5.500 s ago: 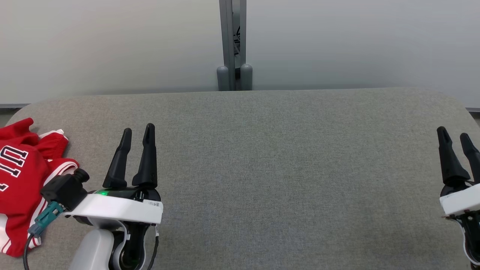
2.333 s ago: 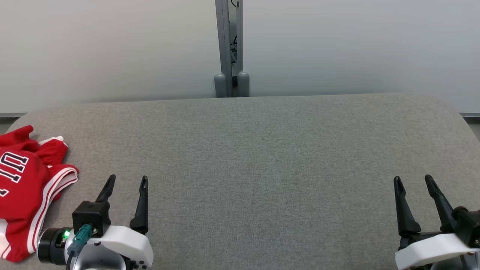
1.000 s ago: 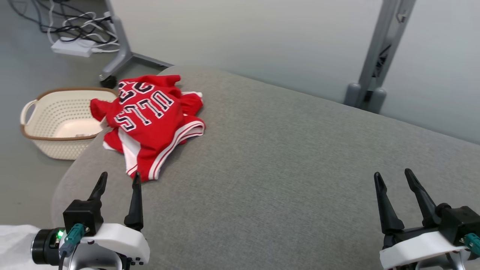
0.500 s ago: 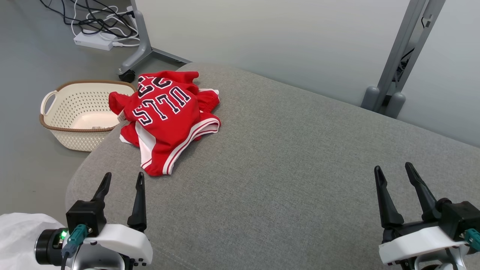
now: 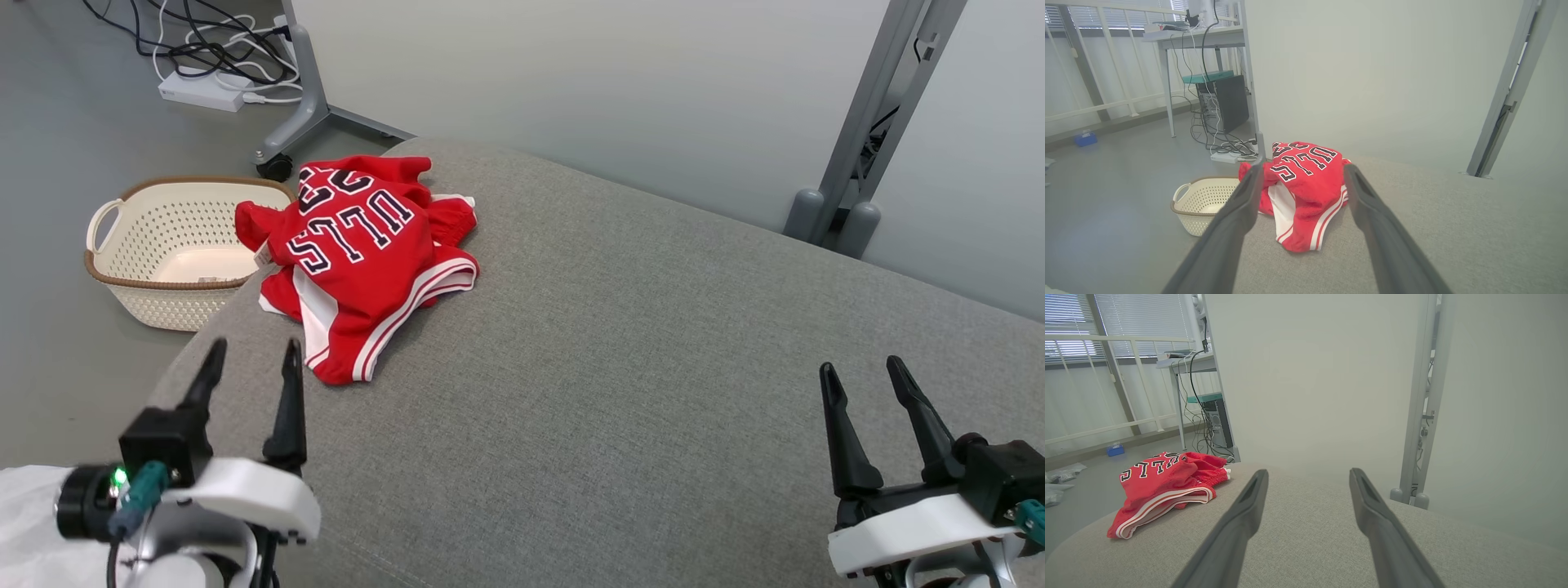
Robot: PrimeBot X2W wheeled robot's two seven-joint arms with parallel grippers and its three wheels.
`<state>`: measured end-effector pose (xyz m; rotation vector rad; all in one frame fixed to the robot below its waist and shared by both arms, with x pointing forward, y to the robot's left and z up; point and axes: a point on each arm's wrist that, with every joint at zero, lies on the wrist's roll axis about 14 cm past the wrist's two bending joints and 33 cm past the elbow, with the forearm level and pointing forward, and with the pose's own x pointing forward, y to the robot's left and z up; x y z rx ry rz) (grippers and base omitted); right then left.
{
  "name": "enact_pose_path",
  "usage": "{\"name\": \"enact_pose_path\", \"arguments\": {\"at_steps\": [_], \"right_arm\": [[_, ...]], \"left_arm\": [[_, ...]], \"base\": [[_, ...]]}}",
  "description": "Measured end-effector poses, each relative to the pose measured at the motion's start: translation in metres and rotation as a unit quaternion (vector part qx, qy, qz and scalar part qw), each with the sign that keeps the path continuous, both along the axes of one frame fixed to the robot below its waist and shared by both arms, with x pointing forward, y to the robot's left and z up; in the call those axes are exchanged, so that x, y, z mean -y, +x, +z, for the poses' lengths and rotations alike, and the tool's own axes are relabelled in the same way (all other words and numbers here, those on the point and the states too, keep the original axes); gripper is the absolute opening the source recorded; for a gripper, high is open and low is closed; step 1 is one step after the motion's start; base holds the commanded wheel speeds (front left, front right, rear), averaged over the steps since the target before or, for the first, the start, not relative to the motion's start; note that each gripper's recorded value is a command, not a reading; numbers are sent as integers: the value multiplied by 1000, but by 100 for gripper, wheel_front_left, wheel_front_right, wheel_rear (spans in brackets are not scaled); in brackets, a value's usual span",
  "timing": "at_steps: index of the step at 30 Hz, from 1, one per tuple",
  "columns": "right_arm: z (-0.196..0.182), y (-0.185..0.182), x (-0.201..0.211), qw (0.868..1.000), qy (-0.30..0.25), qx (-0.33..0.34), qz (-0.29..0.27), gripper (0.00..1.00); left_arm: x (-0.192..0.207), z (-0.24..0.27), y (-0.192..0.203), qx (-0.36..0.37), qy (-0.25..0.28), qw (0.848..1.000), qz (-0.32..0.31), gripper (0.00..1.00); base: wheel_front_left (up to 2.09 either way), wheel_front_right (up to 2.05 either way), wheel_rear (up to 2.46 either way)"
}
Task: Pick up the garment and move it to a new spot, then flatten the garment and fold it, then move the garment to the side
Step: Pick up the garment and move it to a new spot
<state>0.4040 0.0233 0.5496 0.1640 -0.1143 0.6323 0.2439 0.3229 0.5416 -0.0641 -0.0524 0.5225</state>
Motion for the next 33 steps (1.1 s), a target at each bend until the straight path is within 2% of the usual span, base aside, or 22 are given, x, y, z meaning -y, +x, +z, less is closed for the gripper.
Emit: {"name": "enact_pose_path", "arguments": {"at_steps": [9,13,15,17,24,30,33], "right_arm": [[1,-1,6,1000,3,2,-7,100],[-3,0,16,1000,-2,-6,-19,100],[-5,1,20,1000,-5,-8,-25,100],[-12,7,28,999,-13,-18,-37,100],[-28,27,40,997,-25,-39,-55,100],[-47,43,49,995,-33,-59,-68,100],[-55,50,57,994,-37,-65,-76,100]], "left_arm": [[-18,78,39,48,79,995,-36,100],[-32,81,65,23,74,996,-47,100],[-39,66,78,-10,53,997,-51,100],[-45,26,96,-75,8,995,-58,100],[-45,-75,120,-236,-72,967,-65,100],[-42,-127,135,-304,-107,945,-63,100],[-41,-144,142,-321,-113,938,-59,100]], "base": [[0,0,0],[0,0,0],[0,0,0],[0,0,0],[0,0,0],[0,0,0],[0,0,0]]}}
